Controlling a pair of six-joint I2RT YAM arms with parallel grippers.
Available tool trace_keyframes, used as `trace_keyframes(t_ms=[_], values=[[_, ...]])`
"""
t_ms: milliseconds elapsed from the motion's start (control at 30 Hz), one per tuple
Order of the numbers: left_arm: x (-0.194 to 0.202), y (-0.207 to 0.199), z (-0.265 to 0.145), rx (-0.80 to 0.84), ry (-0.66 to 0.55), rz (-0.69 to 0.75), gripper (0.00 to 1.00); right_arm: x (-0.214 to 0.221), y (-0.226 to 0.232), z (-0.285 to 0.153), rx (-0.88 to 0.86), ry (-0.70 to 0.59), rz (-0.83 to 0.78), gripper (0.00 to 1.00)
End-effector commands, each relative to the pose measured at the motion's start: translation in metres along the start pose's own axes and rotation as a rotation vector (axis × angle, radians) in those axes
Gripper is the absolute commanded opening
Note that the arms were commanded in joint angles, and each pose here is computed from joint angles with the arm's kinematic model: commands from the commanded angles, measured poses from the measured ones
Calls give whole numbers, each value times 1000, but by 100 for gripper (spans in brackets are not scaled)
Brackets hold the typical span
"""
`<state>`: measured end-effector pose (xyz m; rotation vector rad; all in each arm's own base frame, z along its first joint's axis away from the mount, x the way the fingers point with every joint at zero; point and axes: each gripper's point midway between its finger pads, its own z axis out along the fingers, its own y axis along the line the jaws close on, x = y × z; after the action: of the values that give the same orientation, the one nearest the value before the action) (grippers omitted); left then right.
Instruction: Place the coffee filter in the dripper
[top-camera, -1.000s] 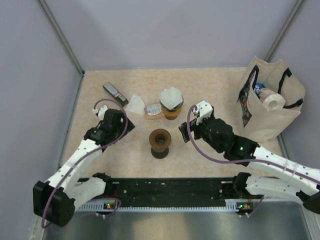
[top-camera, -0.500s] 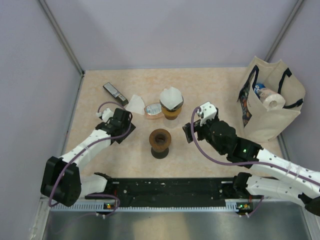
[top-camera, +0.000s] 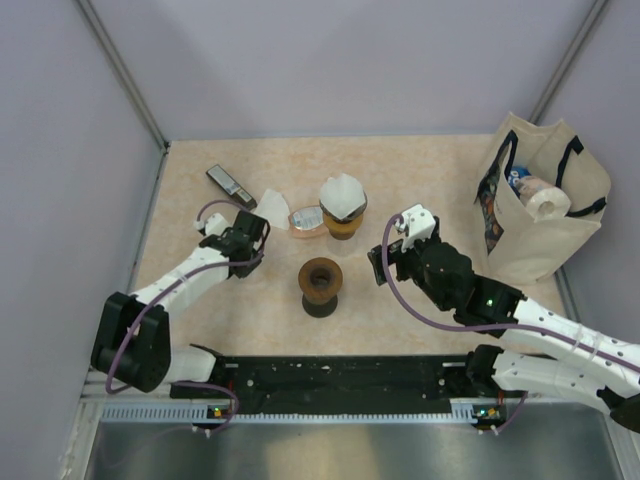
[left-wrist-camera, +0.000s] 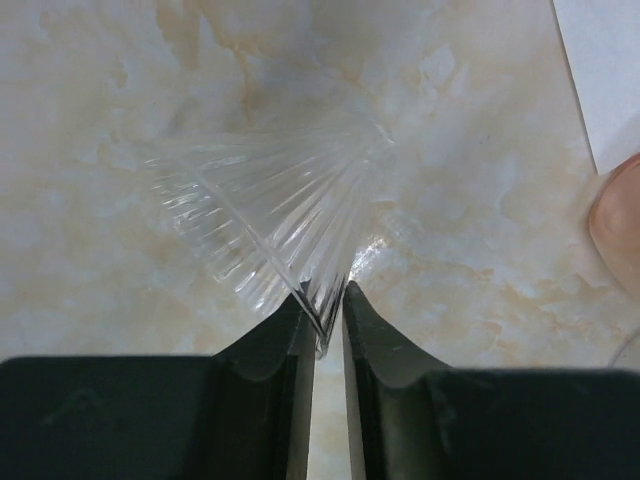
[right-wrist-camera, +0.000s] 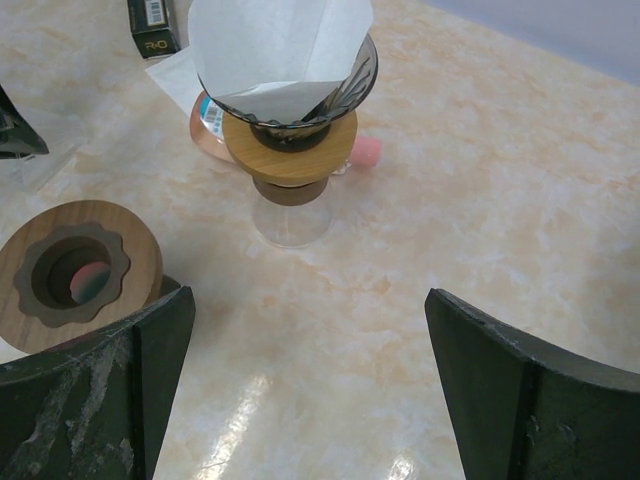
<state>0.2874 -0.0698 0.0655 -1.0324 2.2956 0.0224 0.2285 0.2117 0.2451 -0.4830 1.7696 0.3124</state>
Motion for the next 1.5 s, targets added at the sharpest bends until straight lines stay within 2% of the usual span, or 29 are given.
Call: trace_keyframes(t_ms=[0,100,233,300,467,700,733,833,900,967,1200,1300,1367,1467], values=[[-18,-12,-13,40,-49,14,15,-9,-5,0,18,-31,14,98],[-27,-12,-21,51,-76,34,0,-10,-4,-1,15,-35,18,98],[-45,-17,-37,87,-127,94,0,-11,-5,-2,13,-37,20,98],[-52,-26,-49,142,-139,167,0,-12,-4,-3,6,-42,26,98],[-69,-74,-102,411,-137,394,0,-11,-3,-3,0,-39,24,97],[-73,-159,-218,1031,-195,908,0,-9,-14,-7,39,-45,-16,97],[-67,-163,-232,1106,-195,979,0,-9,-17,-7,57,-48,-16,97],[-46,-163,-259,1282,-280,1310,0,-8,-28,-9,112,-49,-38,97],[-39,-157,-261,1266,-350,1499,0,-8,-35,-10,147,-50,-46,97],[-27,-144,-268,1285,-334,1680,0,-8,-39,-11,170,-48,-51,97],[0,-101,-290,1345,-314,2067,0,-11,-48,-17,206,-53,-60,97],[18,-85,-288,1350,-264,2223,0,-10,-52,-19,226,-45,-64,97],[35,-73,-285,1357,-177,2314,0,-9,-57,-22,249,-43,-64,97],[48,-67,-270,1284,-113,2420,0,-8,-61,-25,266,-39,-64,97]])
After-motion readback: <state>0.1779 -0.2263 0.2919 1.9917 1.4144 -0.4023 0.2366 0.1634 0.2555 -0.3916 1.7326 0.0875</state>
